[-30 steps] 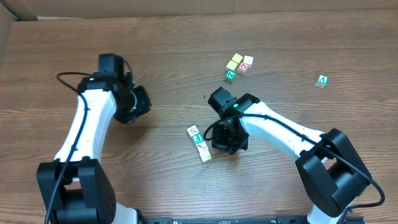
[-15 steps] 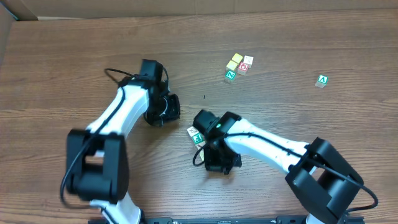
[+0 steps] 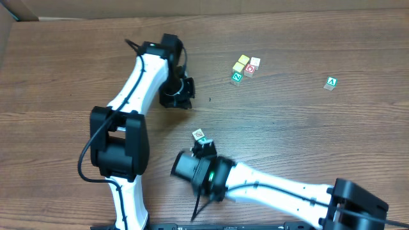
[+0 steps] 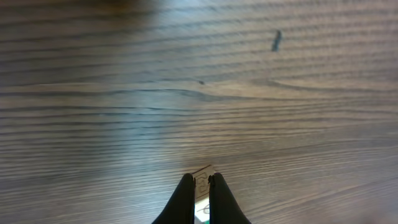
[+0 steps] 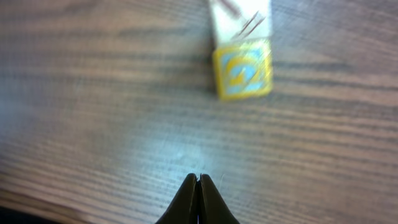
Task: Flip 3 blocks
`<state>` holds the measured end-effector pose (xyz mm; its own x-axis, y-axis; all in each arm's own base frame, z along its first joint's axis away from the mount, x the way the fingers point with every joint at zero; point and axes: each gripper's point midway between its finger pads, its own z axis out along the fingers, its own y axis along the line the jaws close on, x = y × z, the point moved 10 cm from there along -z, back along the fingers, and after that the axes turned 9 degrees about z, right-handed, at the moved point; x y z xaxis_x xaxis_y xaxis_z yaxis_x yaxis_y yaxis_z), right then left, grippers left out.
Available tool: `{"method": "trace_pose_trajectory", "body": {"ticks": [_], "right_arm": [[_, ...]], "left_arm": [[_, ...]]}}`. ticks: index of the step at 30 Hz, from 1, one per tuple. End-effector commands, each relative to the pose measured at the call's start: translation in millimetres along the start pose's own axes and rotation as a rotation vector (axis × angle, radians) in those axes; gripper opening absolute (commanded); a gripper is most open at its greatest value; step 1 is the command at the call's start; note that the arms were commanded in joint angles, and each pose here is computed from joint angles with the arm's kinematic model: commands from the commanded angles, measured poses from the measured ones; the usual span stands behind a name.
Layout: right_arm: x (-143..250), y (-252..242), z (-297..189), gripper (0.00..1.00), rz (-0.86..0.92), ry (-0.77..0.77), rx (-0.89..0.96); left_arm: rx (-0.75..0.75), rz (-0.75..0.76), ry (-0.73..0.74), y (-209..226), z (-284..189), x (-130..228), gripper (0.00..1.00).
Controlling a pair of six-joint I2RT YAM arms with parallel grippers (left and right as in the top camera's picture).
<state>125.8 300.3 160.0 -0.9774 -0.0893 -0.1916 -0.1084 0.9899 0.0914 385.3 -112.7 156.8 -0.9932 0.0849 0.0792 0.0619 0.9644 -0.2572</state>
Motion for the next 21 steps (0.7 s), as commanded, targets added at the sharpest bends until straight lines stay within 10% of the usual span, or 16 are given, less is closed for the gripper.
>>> {"method": "trace_pose_trajectory", "body": {"ticks": [1,21], "right_arm": [[11,0,-4,0.04,0.025,-0.127,0.068],[-39,-38,-6,0.04,-0.019,0.065,-0.122]], "left_arm": [[-0.053,0.034,0.008,-11,10,-1,0.04],[-0.127,-0.030,0.004,-13,17,2,0.04]]}}
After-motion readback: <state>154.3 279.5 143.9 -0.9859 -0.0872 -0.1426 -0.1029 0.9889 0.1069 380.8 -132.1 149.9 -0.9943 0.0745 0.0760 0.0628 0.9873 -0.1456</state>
